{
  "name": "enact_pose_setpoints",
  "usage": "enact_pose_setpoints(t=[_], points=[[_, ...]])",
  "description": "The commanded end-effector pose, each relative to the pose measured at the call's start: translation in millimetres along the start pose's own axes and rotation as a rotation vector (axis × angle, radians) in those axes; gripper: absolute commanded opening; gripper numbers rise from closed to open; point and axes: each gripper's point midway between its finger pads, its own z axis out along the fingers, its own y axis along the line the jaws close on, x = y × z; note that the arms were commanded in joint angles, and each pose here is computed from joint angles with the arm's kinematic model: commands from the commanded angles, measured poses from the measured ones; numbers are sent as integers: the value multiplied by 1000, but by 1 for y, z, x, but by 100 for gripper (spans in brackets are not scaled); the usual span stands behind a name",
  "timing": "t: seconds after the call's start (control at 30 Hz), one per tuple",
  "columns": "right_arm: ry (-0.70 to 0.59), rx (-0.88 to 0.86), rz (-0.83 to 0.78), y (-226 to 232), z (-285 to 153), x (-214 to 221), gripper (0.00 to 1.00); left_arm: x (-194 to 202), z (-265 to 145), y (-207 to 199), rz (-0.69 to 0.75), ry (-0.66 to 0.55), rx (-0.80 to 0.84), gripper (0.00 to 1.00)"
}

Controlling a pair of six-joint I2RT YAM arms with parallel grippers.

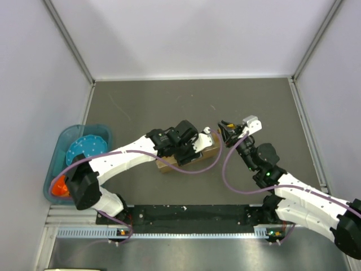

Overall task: Unpack the express box
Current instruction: Cut the express box at the center of the board.

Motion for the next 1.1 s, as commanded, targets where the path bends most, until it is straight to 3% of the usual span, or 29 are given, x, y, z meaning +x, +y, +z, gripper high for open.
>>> enact_pose_setpoints(t=[0.0, 0.8, 1.07], points=[[-25, 3, 8, 1, -1, -4, 0, 31, 8, -29, -77, 99, 121, 0], [104, -9, -2, 7, -17, 29, 0, 14, 8, -28, -96, 71, 131, 0], [161, 74, -38, 4, -18, 39, 0, -11, 2, -15, -191, 45, 71, 0]])
